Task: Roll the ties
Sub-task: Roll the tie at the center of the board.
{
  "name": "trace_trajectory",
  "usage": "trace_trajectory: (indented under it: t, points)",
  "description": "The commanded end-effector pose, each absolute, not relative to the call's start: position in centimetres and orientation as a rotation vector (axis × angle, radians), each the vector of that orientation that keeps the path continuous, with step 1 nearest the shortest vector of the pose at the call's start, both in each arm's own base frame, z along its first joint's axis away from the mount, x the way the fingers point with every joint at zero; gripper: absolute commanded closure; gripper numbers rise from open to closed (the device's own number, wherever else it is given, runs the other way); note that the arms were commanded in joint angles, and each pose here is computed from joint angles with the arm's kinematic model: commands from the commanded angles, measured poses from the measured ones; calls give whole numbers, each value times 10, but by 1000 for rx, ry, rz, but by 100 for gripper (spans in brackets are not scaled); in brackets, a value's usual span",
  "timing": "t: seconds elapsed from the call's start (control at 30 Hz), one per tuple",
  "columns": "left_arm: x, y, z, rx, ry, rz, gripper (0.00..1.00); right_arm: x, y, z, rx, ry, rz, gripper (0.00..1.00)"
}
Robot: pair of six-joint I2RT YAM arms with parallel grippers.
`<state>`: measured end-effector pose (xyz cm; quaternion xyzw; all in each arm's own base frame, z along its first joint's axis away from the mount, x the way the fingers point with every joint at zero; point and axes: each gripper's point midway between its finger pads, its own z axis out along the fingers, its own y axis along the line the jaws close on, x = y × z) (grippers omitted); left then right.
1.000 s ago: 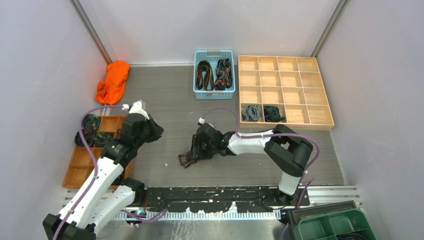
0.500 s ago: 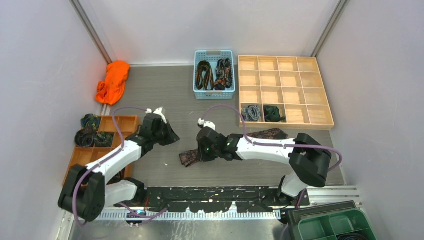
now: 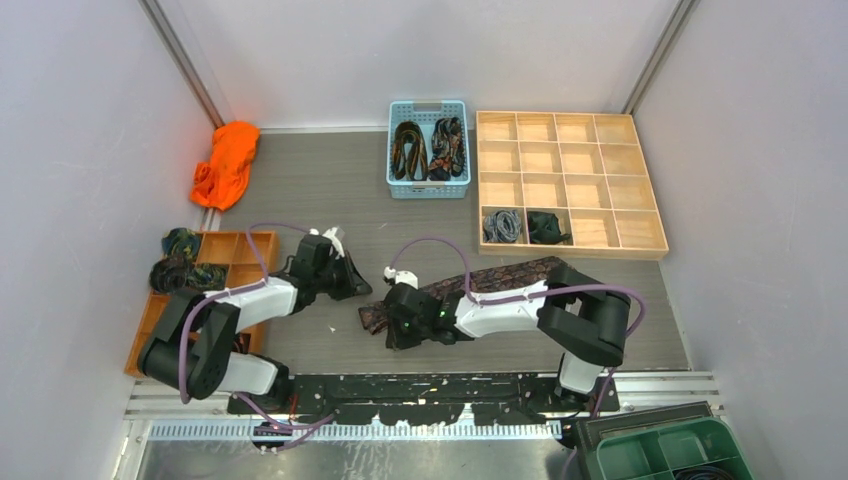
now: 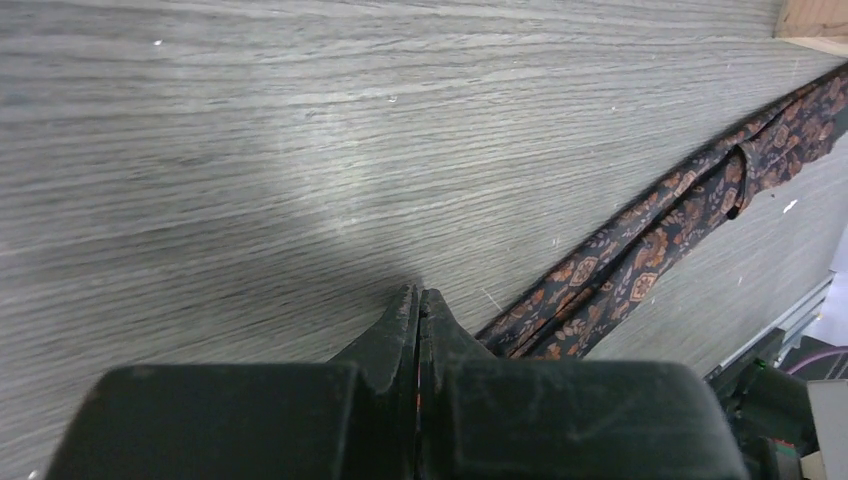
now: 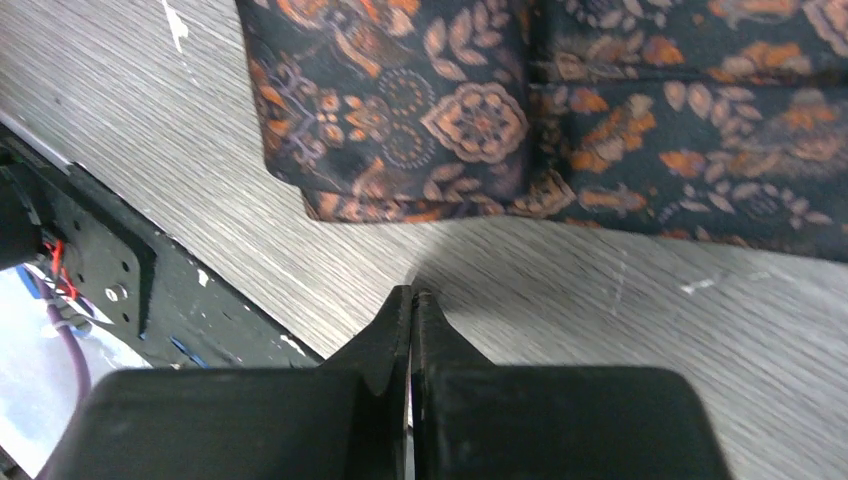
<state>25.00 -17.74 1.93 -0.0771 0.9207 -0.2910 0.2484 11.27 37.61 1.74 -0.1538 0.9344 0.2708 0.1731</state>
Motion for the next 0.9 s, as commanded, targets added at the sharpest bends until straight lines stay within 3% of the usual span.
trace_trajectory:
  t: [0.0,0.67,0.87]
  points:
    - [244,-181,8,-202,2524,-837,100,122,381,3,-407,2624,745,99]
    - [204,-167,-14,-295,2574,-843,100,159,405,-12,-348,2541,658,99]
    - [222,-163,-1,-312,2557,-763,100,154,401,-1,-364,2547,671,99]
